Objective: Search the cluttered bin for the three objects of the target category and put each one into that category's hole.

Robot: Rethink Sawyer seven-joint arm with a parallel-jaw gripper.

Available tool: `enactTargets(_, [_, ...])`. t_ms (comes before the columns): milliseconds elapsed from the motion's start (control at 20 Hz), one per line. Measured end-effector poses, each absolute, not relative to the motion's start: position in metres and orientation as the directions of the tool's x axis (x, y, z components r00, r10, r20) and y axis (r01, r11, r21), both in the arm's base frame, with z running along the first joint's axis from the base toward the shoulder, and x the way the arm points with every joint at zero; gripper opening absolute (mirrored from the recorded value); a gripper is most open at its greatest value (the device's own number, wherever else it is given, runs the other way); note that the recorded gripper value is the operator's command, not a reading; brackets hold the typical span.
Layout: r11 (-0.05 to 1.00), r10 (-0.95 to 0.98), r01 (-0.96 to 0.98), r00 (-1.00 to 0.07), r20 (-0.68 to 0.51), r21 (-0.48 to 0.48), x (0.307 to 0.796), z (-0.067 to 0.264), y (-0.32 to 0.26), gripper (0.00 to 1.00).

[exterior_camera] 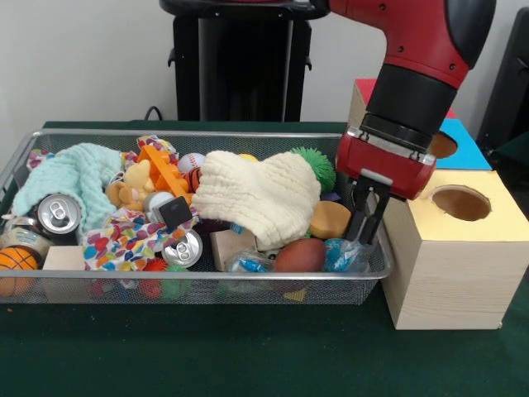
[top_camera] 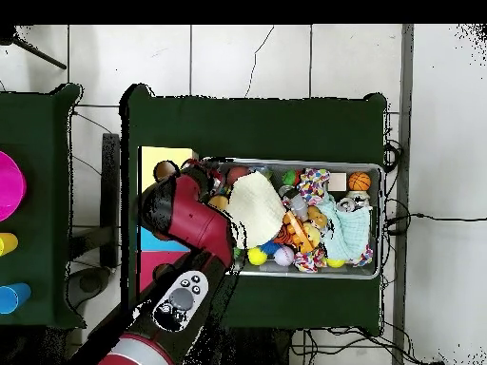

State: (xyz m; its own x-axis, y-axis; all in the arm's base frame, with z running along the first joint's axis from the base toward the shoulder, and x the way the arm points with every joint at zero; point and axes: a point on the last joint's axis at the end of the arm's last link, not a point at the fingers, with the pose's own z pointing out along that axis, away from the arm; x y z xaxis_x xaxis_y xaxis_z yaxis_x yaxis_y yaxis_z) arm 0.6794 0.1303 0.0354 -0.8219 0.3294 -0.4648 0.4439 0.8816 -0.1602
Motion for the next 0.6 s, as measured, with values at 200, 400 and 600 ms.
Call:
enactTargets(200, [0.883, 0.333, 0.439, -0.834, -0.440, -0.165, 0.675, 0.042, 0.134, 0.00])
enactTargets(400, [0.884, 0.342, 0.439, -0.843, -0.415, -0.162, 0.669, 0.055, 0.138, 0.00])
enactTargets(600, [0.884, 0.345, 0.439, -0.845, -0.409, -0.160, 0.665, 0.069, 0.141, 0.00])
